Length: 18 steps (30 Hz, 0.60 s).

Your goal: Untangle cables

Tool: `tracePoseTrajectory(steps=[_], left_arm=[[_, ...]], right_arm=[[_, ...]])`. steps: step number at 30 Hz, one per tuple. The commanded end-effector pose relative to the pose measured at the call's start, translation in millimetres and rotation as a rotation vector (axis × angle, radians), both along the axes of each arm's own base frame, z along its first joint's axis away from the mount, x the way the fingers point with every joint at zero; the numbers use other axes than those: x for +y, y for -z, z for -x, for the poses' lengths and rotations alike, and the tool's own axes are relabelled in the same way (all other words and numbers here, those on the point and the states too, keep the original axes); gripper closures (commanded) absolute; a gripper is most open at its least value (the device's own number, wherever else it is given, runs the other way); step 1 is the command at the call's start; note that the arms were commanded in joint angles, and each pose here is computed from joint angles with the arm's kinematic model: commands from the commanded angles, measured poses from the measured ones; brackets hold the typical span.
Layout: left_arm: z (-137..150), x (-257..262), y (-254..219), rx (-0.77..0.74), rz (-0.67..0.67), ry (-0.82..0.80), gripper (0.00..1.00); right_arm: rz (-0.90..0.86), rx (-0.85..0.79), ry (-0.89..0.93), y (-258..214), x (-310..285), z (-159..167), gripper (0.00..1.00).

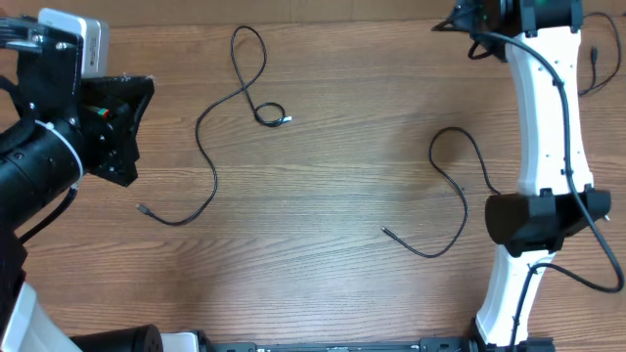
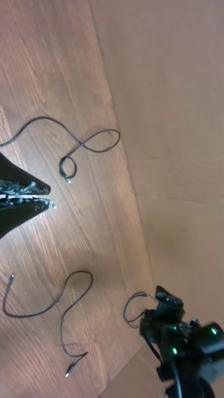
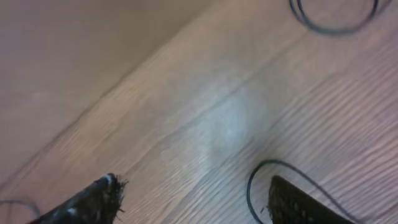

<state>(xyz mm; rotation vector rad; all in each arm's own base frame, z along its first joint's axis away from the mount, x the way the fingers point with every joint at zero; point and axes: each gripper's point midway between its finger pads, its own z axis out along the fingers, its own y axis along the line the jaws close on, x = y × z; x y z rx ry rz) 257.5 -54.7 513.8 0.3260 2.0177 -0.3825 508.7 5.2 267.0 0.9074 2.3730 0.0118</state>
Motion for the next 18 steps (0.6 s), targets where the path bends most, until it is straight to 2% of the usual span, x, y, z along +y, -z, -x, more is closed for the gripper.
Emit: tracePoseTrajectory(steps=[1, 4, 9, 13, 18], left_arm=[[0.3, 2.4, 3.9, 0.007, -0.019, -0.001, 0.96], [-1.4, 2.7, 7.1, 0.02, -0.018, -0.001, 0.96], [0.1, 2.1, 6.0, 0.016, -0.016, 0.001, 0.96], [2.5, 1.8, 4.7, 0.01, -0.017, 0.001, 0.96], [2.5, 1.8, 4.7, 0.01, -0.017, 0.001, 0.96]], right_arm=[[-0.111, 0.102, 0.151, 60.3, 12.1, 0.5, 0.2], [-0.142, 0.176, 0.238, 115.3, 17.9, 5.9, 0.11], [-0.18, 0.235, 0.254, 178.0, 23.7, 12.3, 0.1], [-0.174, 0.263, 0.264, 213.0, 20.9, 21.1, 0.1], [-0.182, 0.285, 0.296, 235.5, 15.9, 31.0, 0.1]])
